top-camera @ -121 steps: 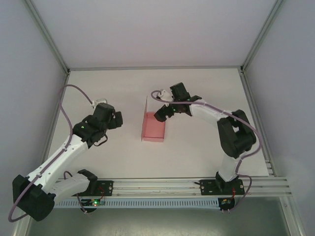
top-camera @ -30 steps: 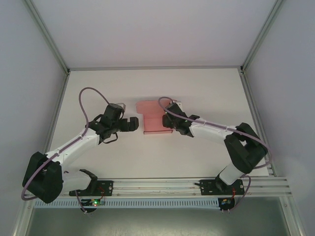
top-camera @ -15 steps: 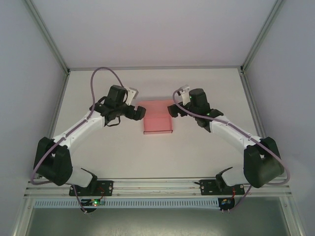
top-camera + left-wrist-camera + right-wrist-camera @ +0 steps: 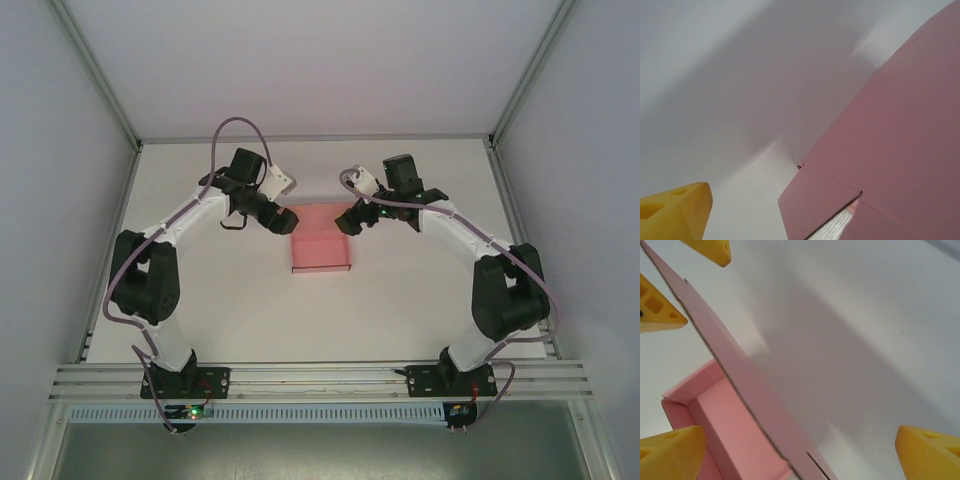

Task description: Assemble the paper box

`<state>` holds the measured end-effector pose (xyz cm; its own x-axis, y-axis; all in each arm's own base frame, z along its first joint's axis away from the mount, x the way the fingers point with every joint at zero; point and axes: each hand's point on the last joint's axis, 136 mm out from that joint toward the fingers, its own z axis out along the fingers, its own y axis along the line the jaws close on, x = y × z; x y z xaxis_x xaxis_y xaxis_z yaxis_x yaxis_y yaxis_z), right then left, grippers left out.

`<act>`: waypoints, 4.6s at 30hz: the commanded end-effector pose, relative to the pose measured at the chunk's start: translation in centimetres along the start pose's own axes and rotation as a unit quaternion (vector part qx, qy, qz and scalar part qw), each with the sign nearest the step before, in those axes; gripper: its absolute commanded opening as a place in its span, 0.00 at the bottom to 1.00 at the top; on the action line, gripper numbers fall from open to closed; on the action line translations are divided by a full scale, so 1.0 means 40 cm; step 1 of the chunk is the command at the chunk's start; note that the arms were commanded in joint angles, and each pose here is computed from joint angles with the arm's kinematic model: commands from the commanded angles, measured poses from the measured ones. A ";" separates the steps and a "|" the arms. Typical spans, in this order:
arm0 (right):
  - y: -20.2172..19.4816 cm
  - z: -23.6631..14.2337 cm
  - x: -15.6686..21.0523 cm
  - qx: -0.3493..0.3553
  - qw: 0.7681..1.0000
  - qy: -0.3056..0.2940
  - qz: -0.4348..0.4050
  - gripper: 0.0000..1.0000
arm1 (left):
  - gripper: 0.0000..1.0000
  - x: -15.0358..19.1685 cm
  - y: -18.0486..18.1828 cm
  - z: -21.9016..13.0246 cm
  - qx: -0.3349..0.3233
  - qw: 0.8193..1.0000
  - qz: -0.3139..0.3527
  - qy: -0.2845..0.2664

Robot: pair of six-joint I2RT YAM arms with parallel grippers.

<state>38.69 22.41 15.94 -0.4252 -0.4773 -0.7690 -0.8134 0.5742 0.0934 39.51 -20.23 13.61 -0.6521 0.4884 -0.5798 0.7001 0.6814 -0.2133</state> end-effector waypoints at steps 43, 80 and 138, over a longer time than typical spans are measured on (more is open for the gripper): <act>-0.036 0.036 0.058 0.044 0.994 0.097 0.011 0.00 | 0.00 -0.011 -0.019 0.011 0.017 1.000 -0.005 0.003; -0.042 0.074 -0.121 0.279 0.897 -0.210 0.269 0.00 | 0.00 -0.120 0.021 0.010 -0.186 0.931 -0.230 -0.211; 0.124 0.166 0.204 0.296 0.938 -0.168 0.065 0.00 | 0.53 0.180 -0.130 0.129 -0.149 0.949 -0.196 -0.197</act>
<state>35.69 24.60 9.33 -0.2005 -0.1159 -0.9728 -0.2694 0.9612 -0.0590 34.66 -22.80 7.26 -0.5721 -0.0938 -0.8148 0.2615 0.9207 -0.2896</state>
